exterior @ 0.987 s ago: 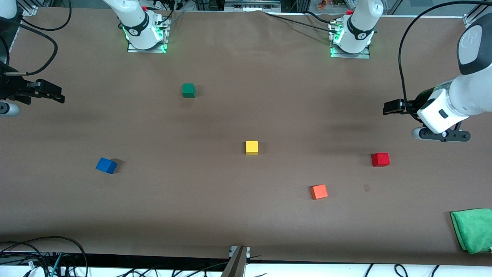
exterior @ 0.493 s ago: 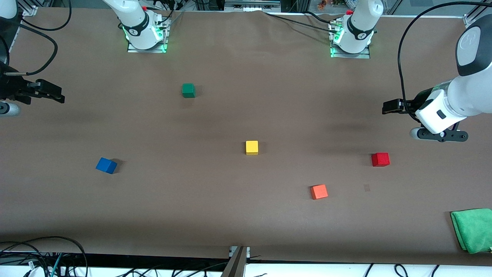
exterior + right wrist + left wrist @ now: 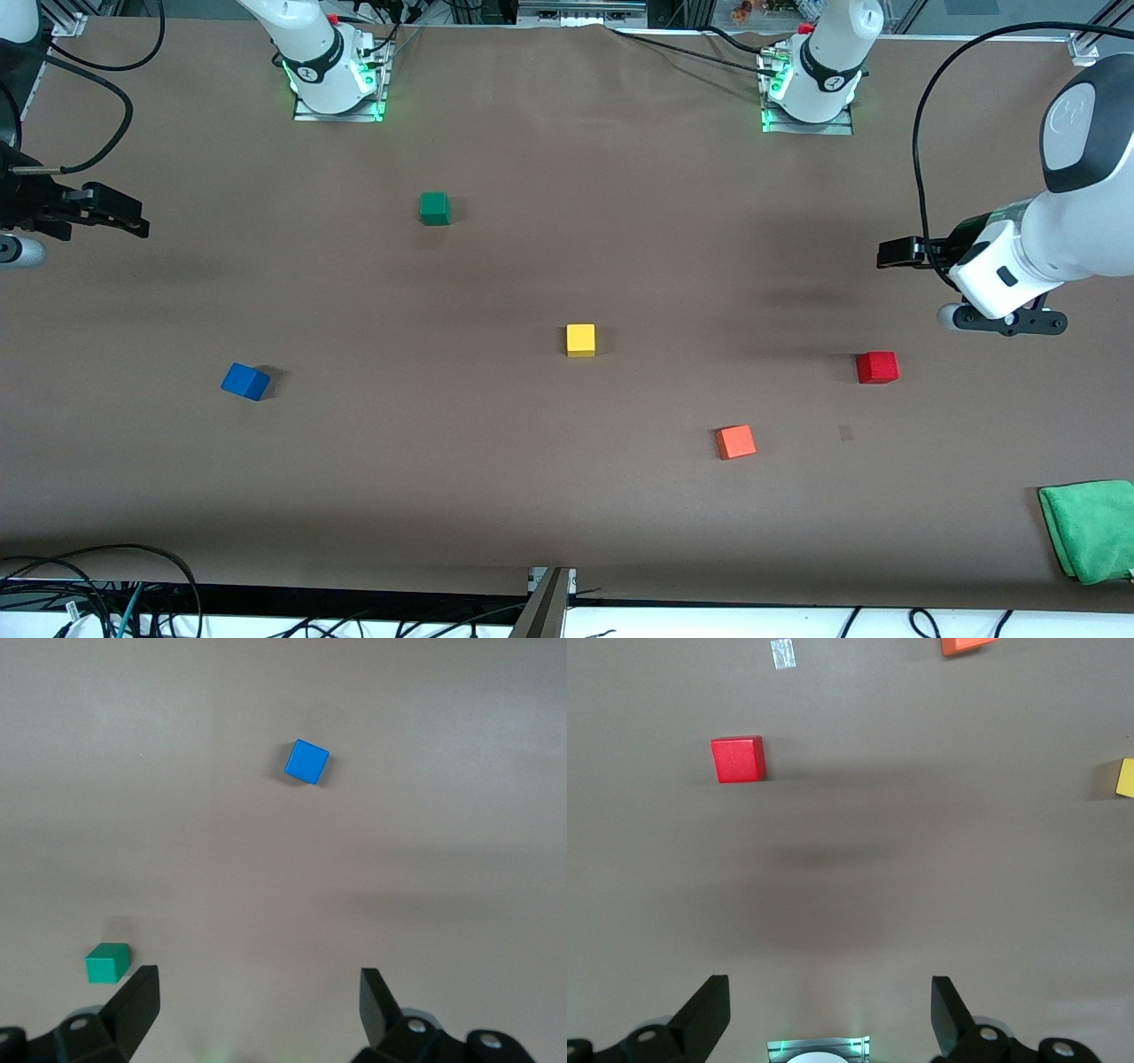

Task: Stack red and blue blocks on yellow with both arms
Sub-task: 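Move the left gripper toward the red block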

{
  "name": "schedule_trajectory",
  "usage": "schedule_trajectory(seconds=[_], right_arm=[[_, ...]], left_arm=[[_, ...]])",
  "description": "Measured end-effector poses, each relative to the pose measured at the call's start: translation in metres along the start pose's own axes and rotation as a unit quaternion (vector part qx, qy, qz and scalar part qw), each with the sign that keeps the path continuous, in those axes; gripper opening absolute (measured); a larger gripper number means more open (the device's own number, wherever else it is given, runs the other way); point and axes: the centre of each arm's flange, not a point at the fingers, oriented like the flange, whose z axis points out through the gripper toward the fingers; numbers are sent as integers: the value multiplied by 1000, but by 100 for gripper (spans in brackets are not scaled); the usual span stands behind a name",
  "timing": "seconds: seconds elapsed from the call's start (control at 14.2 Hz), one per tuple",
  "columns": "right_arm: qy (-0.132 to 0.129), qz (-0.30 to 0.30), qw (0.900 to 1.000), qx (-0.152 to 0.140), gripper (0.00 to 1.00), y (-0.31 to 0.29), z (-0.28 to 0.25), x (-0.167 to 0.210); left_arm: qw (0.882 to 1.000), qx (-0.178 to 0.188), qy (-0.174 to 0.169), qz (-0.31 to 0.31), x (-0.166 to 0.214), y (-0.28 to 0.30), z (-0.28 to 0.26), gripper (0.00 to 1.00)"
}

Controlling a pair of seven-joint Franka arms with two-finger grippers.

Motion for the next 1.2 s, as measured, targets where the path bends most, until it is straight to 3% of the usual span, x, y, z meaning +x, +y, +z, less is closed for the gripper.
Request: schedule_trajectory(seconds=[0.56,0.92,1.2], right_arm=[[0,0,1000,0,100,0,0,0],[0,0,1000,0,100,0,0,0],[0,0,1000,0,100,0,0,0]], left_arm=[[1000,4,-7,7,4,5,7,100],[993,77,-6,94,13,-27,11,100],[987,95,12,127,35,-39,36,100]])
